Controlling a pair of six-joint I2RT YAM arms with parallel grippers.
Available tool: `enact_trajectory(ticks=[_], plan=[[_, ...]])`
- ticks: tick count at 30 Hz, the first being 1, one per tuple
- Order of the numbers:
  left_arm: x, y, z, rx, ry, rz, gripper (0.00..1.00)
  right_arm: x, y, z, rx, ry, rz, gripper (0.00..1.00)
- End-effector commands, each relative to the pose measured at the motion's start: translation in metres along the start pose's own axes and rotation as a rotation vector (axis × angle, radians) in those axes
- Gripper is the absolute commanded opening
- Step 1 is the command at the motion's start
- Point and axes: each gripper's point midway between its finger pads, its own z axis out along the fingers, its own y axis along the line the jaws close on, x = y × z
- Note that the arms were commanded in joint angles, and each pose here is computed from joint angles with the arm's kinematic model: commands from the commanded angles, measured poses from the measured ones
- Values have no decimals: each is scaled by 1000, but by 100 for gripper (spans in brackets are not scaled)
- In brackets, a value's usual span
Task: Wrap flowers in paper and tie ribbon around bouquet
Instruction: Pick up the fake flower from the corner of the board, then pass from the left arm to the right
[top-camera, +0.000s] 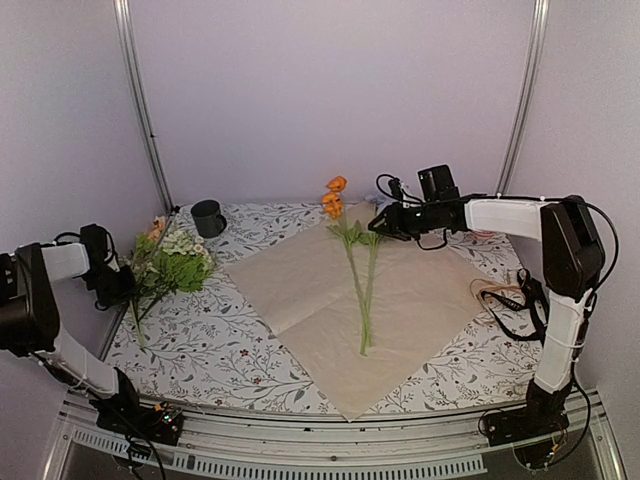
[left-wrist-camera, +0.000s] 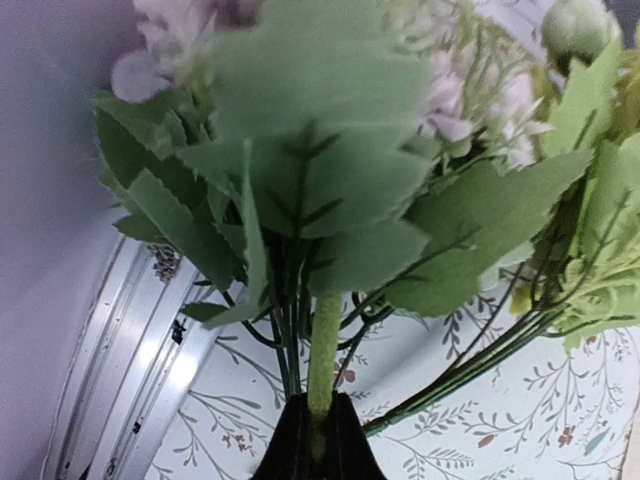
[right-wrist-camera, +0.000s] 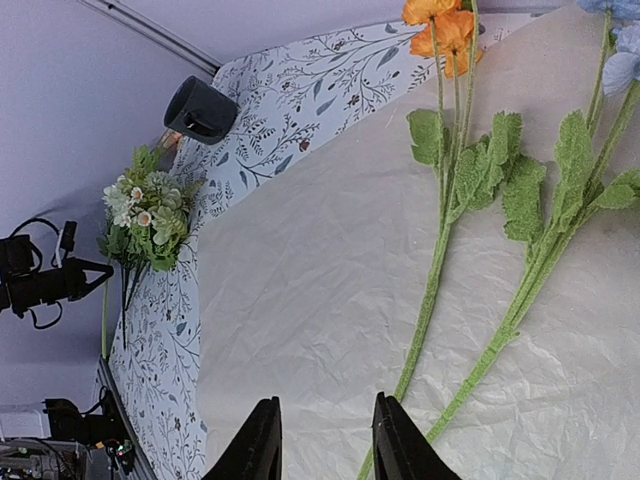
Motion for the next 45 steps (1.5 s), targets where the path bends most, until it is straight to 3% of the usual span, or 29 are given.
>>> enact_trajectory(ticks=[1,8,11,14,18,22,26,30,33,35,41,45], plan=[[-49,-11,-61,3,-244,29,0,-9,14,-17,-15,-26,-31,31],[-89,-95,-199,182,-685,298,0,-26,35,-36,-30,-78,-79,32],[-84,-137,-268,411,-861,382,0,-33,62,-48,-106,-113,-150,32],[-54,-188,-326,733,-956,482,0,-33,119,-62,-262,-150,-287,36],[-5,-246,-367,1134,-948,551,0,-14,219,-100,-693,-188,-497,38],[47,-301,-385,1390,-876,606,0,2,288,-124,-921,-223,-596,45],[102,-346,-401,1588,-802,695,0,2,323,-132,-1026,-264,-593,53],[127,-376,-390,1646,-717,718,0,-2,335,-132,-1044,-299,-569,64],[140,-391,-383,1684,-657,723,0,2,336,-127,-1049,-287,-565,65],[145,-398,-379,1688,-636,728,0,6,337,-126,-1055,-273,-565,61],[153,-408,-374,1694,-606,743,0,9,333,-123,-1039,-262,-550,4],[154,-409,-365,1656,-592,744,0,5,326,-121,-1010,-268,-519,0]])
